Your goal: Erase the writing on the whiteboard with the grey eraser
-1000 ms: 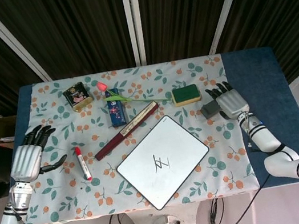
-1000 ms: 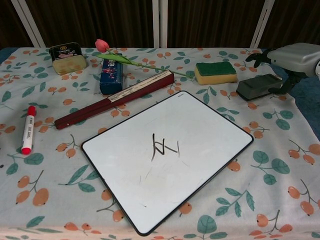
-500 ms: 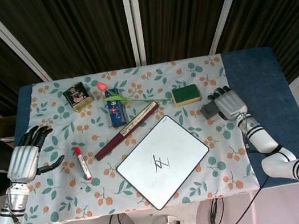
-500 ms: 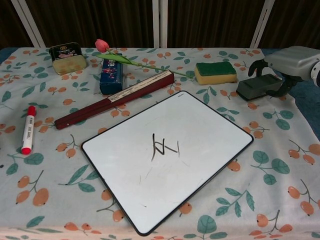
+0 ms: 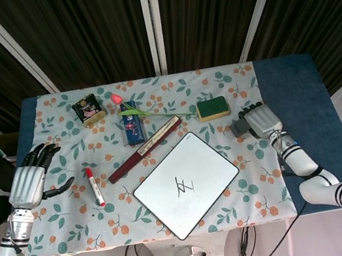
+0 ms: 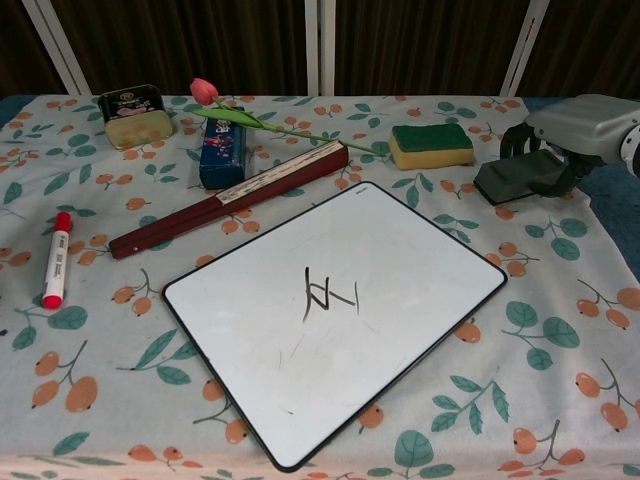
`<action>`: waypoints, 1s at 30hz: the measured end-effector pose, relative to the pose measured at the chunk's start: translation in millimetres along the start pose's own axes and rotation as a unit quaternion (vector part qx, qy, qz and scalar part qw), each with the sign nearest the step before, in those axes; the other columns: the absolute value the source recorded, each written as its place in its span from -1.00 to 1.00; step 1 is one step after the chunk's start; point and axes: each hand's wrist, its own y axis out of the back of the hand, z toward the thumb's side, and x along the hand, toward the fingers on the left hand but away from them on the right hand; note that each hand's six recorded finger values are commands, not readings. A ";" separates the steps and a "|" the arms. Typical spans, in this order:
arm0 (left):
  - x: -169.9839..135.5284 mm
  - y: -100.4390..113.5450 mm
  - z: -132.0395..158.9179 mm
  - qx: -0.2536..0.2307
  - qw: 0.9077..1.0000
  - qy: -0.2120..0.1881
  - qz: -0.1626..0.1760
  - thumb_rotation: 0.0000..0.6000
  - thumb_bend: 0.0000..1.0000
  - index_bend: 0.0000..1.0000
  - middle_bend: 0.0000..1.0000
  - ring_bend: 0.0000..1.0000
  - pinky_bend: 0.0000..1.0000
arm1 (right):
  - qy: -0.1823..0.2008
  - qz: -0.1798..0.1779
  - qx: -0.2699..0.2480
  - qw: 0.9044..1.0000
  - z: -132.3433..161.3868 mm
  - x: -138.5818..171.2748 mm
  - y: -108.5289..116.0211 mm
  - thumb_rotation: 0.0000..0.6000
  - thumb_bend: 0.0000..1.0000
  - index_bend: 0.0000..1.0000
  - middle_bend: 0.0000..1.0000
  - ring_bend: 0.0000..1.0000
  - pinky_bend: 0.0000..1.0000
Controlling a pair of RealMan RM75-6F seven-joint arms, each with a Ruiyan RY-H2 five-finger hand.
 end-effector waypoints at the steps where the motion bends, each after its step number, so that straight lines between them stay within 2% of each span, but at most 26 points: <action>1: 0.2 -0.4 0.2 0.000 1.000 0.000 0.000 -0.57 -0.68 -0.68 -0.73 -0.84 -0.64 | 0.001 -0.004 -0.001 1.000 0.0 0.5 1.2 1.00 -0.36 0.01 -0.09 -0.32 -0.33; 8: 0.3 1.6 0.9 -0.001 1.000 -0.002 0.004 -0.57 -0.68 -0.68 -0.73 -0.84 -0.64 | 0.024 -0.050 -0.013 0.998 7.7 8.0 22.4 1.00 -0.32 0.25 0.09 -0.14 -0.12; 11: -0.3 3.3 0.0 -0.003 1.000 -0.001 0.007 -0.57 -0.68 -0.68 -0.73 -0.84 -0.64 | 0.048 -0.071 -0.025 0.996 18.8 15.5 34.7 1.00 -0.32 0.33 0.15 -0.07 -0.04; 14: -1.4 3.5 -1.5 -0.005 1.000 0.001 0.007 -0.57 -0.68 -0.68 -0.74 -0.84 -0.64 | 0.082 -0.077 -0.038 0.993 36.9 25.6 42.4 1.00 -0.32 0.36 0.17 -0.06 -0.02; 18: -3.1 2.8 -3.7 -0.007 1.000 0.004 0.006 -0.56 -0.68 -0.68 -0.73 -0.84 -0.64 | 0.143 -0.068 -0.049 0.986 71.5 45.5 45.8 1.00 -0.31 0.40 0.21 -0.04 0.00; 22: -4.2 4.5 -6.4 -0.010 1.000 0.007 0.010 -0.57 -0.68 -0.68 -0.73 -0.84 -0.64 | 0.202 -0.041 -0.039 0.978 108.0 70.1 37.8 1.00 -0.30 0.41 0.23 -0.03 0.01; 30: -6.5 8.1 -15.2 -0.012 1.000 0.015 0.014 -0.56 -0.68 -0.68 -0.73 -0.84 -0.64 | 0.264 -0.017 0.025 0.964 153.4 92.4 22.7 1.00 -0.30 0.42 0.23 -0.04 0.01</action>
